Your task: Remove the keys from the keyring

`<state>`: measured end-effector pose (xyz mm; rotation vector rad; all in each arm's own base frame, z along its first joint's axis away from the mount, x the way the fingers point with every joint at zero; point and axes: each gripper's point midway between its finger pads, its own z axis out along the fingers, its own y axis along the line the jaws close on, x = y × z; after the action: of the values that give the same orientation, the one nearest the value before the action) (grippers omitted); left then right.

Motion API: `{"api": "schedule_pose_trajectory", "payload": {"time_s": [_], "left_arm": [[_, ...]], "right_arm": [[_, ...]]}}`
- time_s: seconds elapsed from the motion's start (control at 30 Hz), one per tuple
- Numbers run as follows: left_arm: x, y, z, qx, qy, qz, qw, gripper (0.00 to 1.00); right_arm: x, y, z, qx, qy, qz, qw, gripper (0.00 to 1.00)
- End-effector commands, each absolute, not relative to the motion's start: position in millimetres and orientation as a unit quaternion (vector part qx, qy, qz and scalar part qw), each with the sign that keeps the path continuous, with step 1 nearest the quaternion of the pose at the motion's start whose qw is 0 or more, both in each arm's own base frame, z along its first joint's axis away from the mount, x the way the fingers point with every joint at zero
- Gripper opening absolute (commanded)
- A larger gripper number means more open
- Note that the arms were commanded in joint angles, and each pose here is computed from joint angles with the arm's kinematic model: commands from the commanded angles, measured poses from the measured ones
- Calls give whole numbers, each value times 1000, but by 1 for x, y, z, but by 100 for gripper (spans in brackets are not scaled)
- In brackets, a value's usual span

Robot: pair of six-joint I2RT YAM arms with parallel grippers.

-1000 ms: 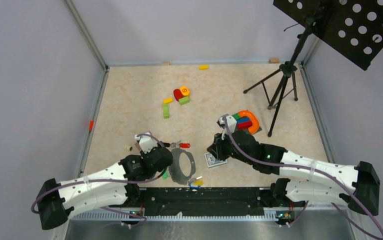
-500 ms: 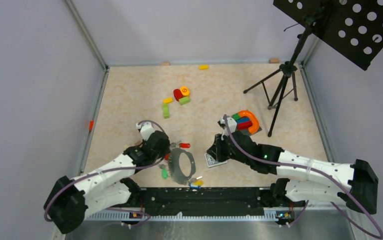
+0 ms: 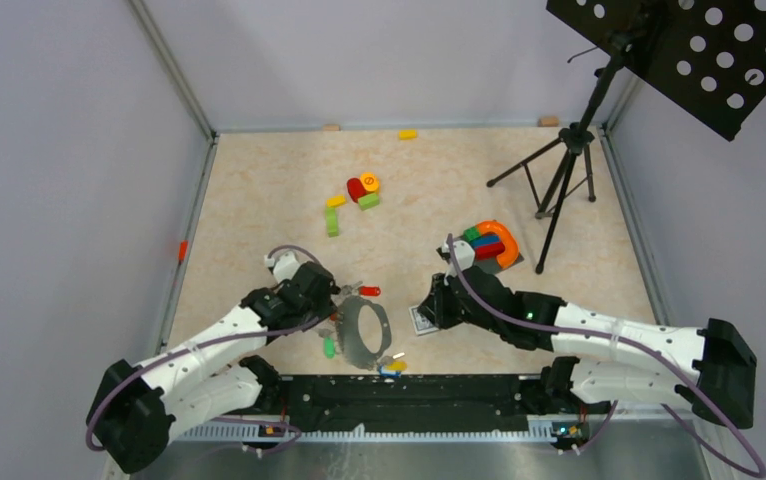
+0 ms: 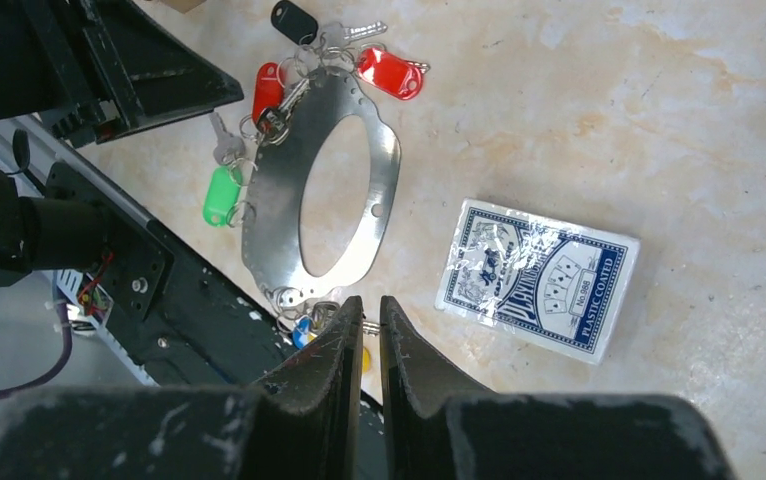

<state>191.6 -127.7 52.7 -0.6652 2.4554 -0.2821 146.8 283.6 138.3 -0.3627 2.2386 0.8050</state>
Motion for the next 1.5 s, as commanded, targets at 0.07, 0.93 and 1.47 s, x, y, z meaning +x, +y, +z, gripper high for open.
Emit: {"api": "schedule_pose_trajectory", "payload": {"time_s": [0.07, 0.93, 1.47], "left_arm": [[151, -109, 25, -314, 921, -78, 217, 51], [137, -124, 4, -277, 936, -117, 182, 18], [169, -129, 40, -226, 924, -147, 270, 0]], "right_arm": [[144, 296, 138, -141, 866, 328, 350, 11], [142, 299, 127, -142, 874, 323, 335, 11], [141, 291, 124, -136, 877, 315, 336, 11]]}}
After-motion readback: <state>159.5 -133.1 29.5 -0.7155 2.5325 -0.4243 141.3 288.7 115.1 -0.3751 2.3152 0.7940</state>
